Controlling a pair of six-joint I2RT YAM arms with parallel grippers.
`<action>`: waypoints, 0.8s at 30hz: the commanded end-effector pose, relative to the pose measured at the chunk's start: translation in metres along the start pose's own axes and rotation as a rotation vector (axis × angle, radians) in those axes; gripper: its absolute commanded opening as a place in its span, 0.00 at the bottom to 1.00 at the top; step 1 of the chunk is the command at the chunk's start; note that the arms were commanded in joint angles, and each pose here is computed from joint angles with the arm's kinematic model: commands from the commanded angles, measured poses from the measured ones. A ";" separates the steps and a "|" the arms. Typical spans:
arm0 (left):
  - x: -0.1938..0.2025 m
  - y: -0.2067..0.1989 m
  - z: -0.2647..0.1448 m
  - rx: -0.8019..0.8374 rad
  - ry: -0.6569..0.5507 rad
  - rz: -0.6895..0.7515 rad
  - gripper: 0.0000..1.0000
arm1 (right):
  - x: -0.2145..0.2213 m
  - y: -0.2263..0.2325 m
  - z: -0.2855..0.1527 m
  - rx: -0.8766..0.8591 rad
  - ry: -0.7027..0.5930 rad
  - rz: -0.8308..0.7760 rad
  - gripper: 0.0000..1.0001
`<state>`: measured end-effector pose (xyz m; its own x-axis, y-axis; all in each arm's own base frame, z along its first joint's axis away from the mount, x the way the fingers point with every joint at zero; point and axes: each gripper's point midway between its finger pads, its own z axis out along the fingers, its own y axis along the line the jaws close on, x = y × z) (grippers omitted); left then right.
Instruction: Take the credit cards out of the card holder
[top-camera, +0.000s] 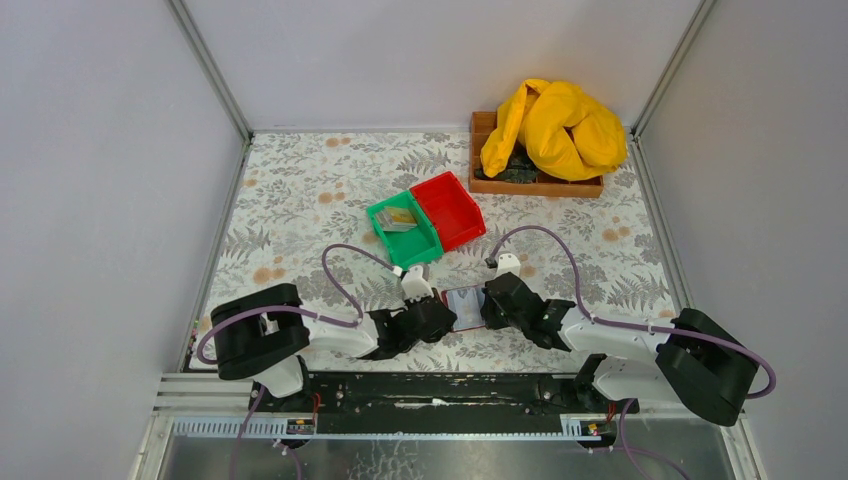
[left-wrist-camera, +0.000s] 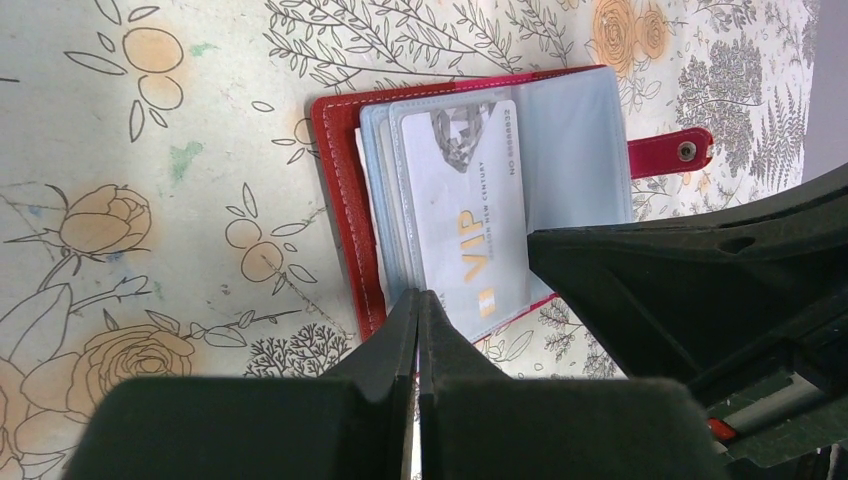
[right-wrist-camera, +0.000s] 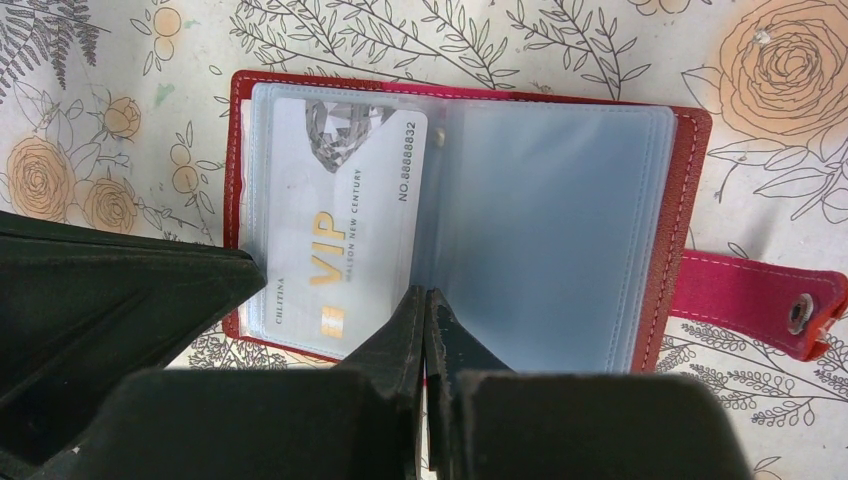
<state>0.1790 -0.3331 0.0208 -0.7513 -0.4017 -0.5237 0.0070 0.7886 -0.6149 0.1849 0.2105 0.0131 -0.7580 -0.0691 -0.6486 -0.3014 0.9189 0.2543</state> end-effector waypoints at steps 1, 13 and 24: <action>-0.002 0.009 0.000 -0.028 -0.007 0.001 0.00 | 0.004 0.003 0.000 -0.023 0.010 0.011 0.00; 0.002 -0.007 0.004 0.039 0.011 -0.009 0.00 | 0.008 0.007 0.002 -0.042 0.025 0.011 0.00; 0.004 -0.027 0.009 0.098 0.024 -0.001 0.00 | 0.011 0.007 0.003 -0.049 0.037 0.007 0.00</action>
<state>0.1798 -0.3387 0.0197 -0.7596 -0.3795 -0.5281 0.0318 0.7894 -0.6131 0.1865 0.2114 0.0125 -0.7539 -0.0635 -0.6539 -0.3010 0.9181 0.2579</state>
